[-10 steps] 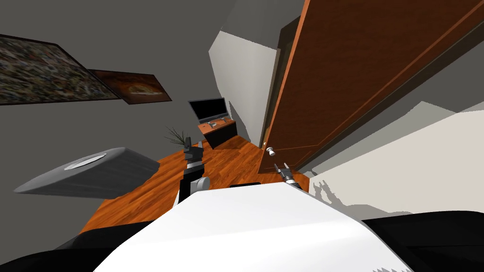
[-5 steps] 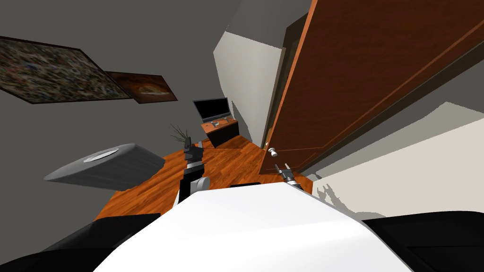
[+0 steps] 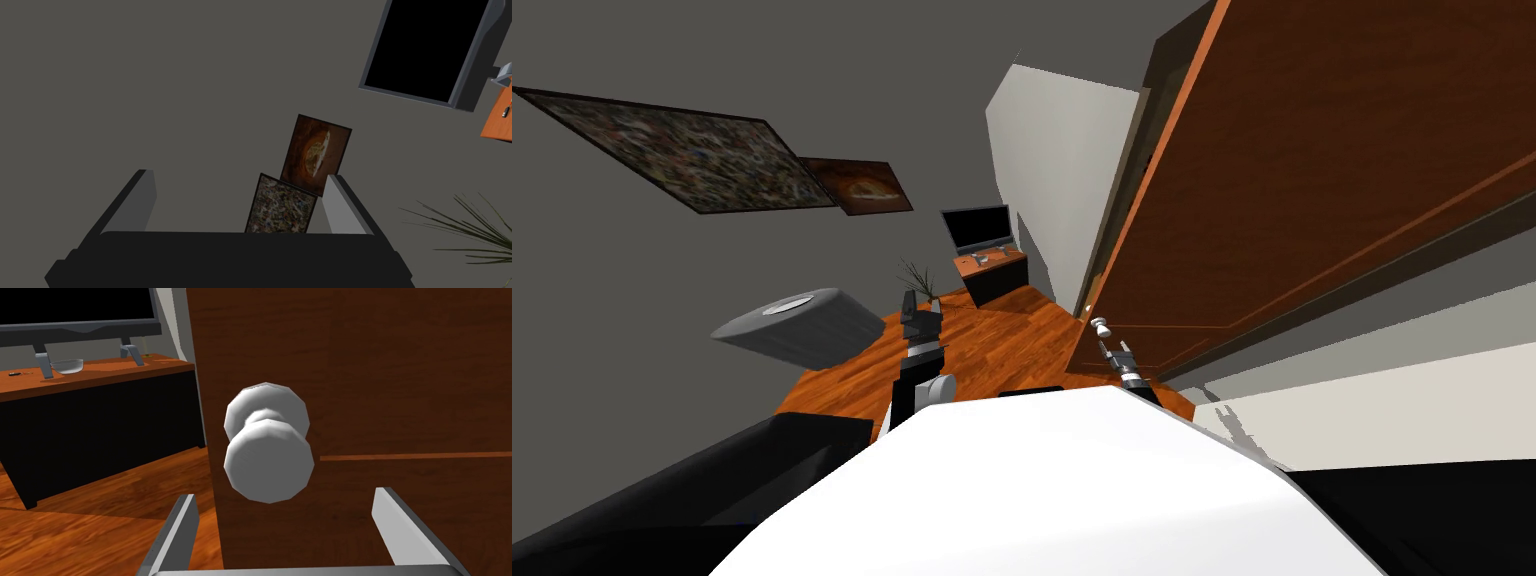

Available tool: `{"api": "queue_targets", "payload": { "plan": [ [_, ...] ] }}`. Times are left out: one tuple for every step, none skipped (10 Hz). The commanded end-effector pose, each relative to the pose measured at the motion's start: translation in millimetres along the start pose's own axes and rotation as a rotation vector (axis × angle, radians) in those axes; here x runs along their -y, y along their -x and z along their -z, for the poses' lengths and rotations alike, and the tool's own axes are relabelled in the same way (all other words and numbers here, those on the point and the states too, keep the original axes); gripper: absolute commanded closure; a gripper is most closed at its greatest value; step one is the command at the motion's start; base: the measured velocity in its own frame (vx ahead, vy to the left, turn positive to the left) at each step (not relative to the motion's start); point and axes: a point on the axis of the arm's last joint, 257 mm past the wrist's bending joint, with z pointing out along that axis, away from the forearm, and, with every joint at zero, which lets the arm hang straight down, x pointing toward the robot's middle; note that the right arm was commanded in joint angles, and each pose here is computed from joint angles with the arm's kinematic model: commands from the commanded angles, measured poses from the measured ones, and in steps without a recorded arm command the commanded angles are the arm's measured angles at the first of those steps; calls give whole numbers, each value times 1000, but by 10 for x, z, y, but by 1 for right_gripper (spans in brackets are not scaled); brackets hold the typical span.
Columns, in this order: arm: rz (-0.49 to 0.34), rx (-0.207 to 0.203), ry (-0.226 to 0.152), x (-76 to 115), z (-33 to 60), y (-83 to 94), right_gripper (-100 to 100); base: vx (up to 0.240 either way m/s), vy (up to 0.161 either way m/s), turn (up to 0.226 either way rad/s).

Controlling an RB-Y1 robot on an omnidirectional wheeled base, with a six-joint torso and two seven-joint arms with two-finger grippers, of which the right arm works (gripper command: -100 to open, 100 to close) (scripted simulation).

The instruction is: Pull the door open

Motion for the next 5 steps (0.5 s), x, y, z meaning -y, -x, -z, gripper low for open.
{"api": "queue_targets", "payload": {
  "plan": [
    [0,1,15,-57,-49,6,-100,-7,-5,71],
    [0,1,38,-135,-108,6,-100,-9,0,149],
    [-2,1,61,-208,-163,4,-100,-14,-3,243],
    [-4,1,82,-277,-213,3,-100,-15,-9,187],
    [-6,1,101,-339,-256,1,-100,-17,-9,176]
  ]
}}
